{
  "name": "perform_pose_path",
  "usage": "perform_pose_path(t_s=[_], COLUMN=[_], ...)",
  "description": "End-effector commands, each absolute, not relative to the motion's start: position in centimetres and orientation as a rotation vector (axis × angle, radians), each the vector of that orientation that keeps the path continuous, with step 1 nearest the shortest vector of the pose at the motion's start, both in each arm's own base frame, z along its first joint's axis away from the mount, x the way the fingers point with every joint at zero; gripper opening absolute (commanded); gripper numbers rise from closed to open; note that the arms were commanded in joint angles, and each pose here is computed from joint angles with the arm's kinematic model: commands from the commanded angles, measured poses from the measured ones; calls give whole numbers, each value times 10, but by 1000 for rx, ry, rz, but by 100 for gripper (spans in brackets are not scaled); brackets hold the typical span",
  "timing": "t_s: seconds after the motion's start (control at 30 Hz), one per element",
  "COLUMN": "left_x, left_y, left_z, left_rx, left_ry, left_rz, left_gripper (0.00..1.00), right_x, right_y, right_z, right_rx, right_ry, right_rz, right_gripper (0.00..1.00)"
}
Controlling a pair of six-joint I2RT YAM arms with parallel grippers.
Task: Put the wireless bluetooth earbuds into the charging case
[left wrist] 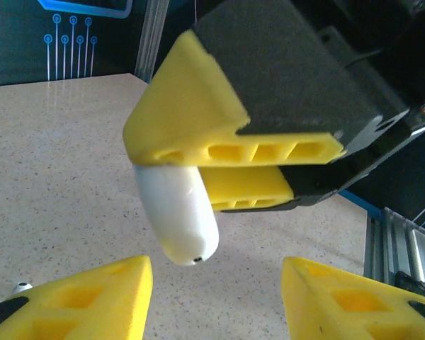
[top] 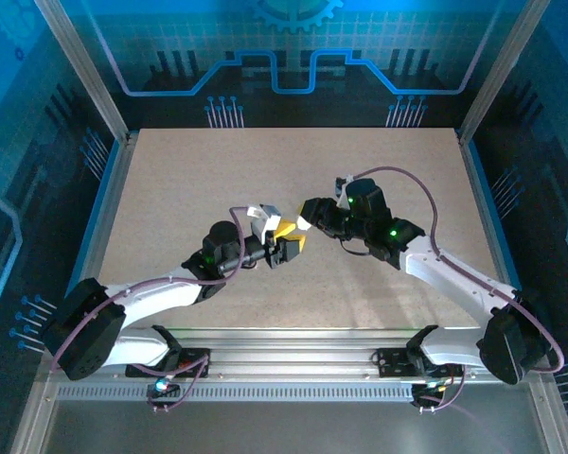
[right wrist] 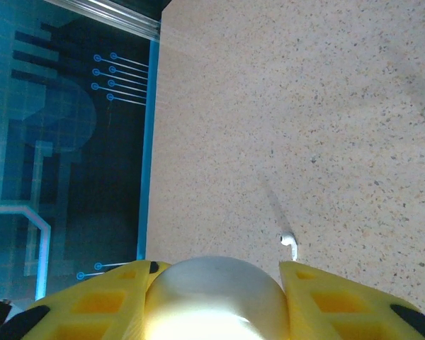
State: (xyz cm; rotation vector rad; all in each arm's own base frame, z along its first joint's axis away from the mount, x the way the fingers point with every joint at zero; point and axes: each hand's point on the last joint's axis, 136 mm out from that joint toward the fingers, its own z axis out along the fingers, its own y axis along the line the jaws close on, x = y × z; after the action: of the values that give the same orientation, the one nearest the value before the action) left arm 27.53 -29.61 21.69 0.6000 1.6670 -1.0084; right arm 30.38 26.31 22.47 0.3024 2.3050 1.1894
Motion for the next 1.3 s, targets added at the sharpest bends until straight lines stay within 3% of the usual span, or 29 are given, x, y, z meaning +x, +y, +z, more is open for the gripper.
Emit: perform_pose_path(t_s=[0.0,1.27], left_x=[278,282], left_y=[-303,-303], left_z=[243,259], left_rx=[597,587], left_ry=[1581,1634], left_rz=[-1032,-1009], left_gripper=[51,27], right_x=[295,277], right_y=[266,279], right_z=[230,235], right_rx=[289,172], right_ry=[2299,2289], right_rz=[1220,1218], right_gripper=[38,41])
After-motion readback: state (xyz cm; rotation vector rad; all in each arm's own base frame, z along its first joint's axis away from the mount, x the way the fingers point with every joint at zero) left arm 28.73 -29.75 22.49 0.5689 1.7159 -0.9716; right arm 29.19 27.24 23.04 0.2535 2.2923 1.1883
